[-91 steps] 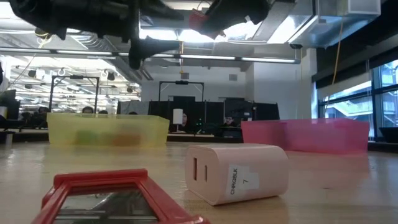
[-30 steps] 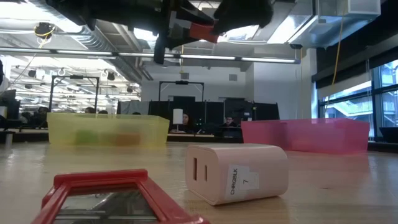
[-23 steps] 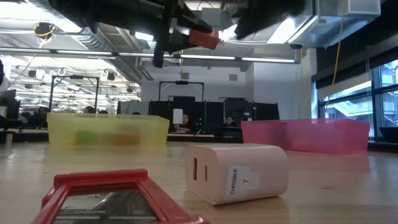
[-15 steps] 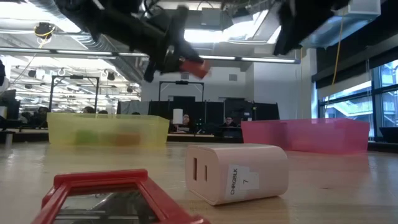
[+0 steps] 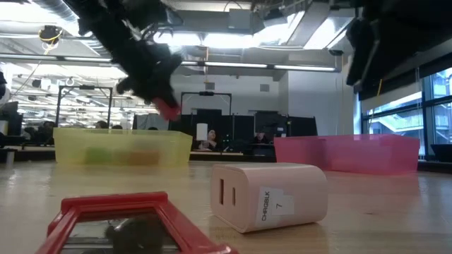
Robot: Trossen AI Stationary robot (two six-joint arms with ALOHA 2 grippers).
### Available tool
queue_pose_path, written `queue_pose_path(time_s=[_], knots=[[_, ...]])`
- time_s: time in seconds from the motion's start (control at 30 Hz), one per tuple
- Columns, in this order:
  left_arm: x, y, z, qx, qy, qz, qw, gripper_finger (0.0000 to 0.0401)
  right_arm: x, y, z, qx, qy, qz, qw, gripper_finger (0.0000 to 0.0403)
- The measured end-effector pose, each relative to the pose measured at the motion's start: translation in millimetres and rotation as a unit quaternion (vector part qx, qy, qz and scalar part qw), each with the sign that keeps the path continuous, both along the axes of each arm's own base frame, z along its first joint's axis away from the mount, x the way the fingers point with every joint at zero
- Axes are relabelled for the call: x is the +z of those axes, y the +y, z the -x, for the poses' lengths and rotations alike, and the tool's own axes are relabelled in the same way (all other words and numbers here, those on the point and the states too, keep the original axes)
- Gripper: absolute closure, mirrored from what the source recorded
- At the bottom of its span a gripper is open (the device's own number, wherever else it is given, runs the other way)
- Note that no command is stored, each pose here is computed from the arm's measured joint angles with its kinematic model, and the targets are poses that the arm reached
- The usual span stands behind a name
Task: Pick & Place Office items
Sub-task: Put the red charger adapter into the yellow bin, then put the light purple charger adapter into the yellow bin
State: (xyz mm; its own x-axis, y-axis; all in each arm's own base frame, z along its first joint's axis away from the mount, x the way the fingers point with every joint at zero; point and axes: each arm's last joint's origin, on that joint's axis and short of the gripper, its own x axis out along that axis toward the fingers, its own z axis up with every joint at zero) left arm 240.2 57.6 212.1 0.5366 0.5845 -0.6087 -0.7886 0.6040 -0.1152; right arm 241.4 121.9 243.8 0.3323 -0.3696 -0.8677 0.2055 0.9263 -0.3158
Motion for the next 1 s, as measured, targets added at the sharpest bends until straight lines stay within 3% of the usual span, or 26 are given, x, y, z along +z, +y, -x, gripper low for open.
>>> queue_pose_path(time_s=[0.13,0.3,0.6,1.0], knots=[[-11.0,-0.8,12.7,0.047,0.058,0.003,0.997,0.0267,-14.0,7.0,7.4,-0.018,-0.004,-0.017,1.0,0.0069],[-24.6,-3.1,20.6,0.066,0.073,0.006,0.995,0.0267,-25.5,18.9,11.2,-0.016,-0.017,-0.066,0.998,0.0069],[-37.0,-2.6,30.7,0.099,0.098,-0.023,0.99,0.0264,-25.2,38.8,12.4,0.028,-0.057,-0.081,0.995,0.0069],[-37.9,-2.3,31.3,0.106,0.097,-0.025,0.989,0.0197,-25.0,40.6,12.8,0.031,-0.06,-0.084,0.994,0.0069]])
